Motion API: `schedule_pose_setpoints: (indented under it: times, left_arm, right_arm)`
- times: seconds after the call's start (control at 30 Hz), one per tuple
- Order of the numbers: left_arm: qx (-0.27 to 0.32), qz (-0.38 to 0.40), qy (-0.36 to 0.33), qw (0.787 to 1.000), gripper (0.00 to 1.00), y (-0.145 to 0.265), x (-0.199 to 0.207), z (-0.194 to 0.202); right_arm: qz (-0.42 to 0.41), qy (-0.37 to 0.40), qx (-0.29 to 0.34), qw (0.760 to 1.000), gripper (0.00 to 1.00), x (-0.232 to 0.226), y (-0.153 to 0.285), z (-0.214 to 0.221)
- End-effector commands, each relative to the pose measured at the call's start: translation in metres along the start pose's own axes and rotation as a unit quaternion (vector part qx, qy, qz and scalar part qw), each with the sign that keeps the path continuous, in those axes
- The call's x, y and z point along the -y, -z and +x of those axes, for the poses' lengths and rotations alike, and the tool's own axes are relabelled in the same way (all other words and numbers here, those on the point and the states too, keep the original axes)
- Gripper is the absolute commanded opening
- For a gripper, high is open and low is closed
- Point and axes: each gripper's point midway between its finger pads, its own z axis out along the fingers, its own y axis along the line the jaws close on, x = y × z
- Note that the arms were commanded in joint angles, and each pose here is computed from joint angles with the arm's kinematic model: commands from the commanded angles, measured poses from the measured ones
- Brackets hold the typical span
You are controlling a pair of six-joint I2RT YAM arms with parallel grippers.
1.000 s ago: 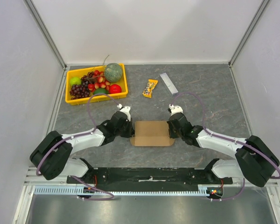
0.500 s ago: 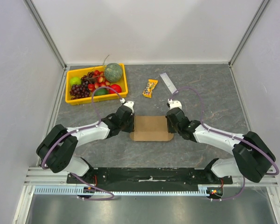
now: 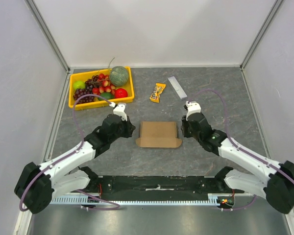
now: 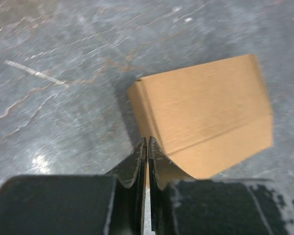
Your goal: Fold the paper box
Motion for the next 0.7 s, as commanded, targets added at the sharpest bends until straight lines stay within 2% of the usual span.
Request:
schedule_pose_setpoints:
  times: [0.0,0.1,0.17,0.4,0.67]
  left_arm:
    - [0.055,0.136,-0.012,0.989,0.06,0.014,0.048,-0.019]
    - [0.045,0.166,-0.022,0.985,0.02,0.010,0.061,-0.016]
    - [0.034,0.166,-0.024,0.985,0.02,0.002,0.064,-0.011]
    - [0.010,0.171,-0.027,0.985,0.02,-0.020,0.068,0.001]
    - [-0.005,0.167,-0.027,0.986,0.02,-0.031,0.068,0.008]
  right_arm:
    - [-0.144,0.023,0.056,0.988,0.24,-0.044,0.020,-0.019]
    - [-0.178,0.028,0.058,0.982,0.16,-0.057,0.020,-0.021]
    - [-0.174,0.033,0.038,0.984,0.14,-0.059,0.011,-0.017]
    - [-0.179,0.033,-0.003,0.983,0.10,-0.072,-0.011,-0.010]
    - [-0.196,0.021,-0.015,0.980,0.10,-0.079,-0.018,0.000]
